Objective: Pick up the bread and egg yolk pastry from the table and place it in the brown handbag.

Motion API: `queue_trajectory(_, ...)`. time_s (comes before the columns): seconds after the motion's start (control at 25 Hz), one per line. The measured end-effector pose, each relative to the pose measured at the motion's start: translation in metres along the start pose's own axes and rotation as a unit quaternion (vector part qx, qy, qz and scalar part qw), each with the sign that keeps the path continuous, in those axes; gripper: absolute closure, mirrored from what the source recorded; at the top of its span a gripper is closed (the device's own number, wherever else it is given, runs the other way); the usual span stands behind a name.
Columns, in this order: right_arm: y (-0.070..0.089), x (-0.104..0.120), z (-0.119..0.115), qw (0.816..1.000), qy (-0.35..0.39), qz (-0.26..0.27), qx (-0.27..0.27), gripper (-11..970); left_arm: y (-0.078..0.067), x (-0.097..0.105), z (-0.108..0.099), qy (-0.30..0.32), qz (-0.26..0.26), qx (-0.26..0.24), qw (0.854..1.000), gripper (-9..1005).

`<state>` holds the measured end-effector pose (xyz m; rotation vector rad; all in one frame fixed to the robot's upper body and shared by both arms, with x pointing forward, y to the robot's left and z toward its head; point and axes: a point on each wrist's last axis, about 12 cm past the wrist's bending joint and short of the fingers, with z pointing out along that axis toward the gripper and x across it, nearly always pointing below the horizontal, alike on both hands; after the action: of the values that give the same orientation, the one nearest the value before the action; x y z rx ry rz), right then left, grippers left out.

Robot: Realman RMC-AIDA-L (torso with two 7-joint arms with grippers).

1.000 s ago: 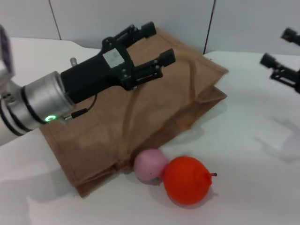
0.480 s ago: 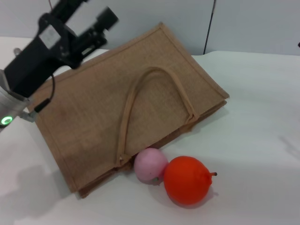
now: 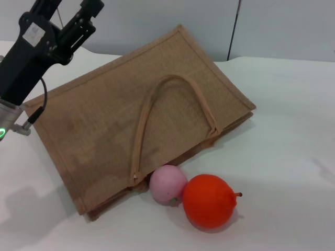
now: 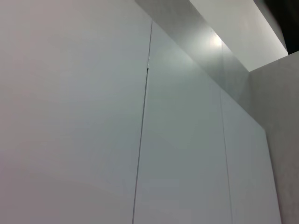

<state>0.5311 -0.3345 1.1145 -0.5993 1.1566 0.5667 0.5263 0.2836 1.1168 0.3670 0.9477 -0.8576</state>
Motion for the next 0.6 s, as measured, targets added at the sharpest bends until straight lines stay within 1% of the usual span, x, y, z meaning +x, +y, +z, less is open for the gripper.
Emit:
queue_trajectory(0.24, 0.001, -0.002, -0.001, 1.000, -0.006, -0.001, -0.005, 98, -0.003, 0.003, -0.001, -0.003, 0.005, -0.007, 1.000, 135)
queue_trajectory(0.6, 0.004, -0.002, -0.001, 1.000, -0.011, 0.002, -0.012, 98, -0.010, 0.018, 0.001, 0.007, 0.024, -0.037, 0.999, 135)
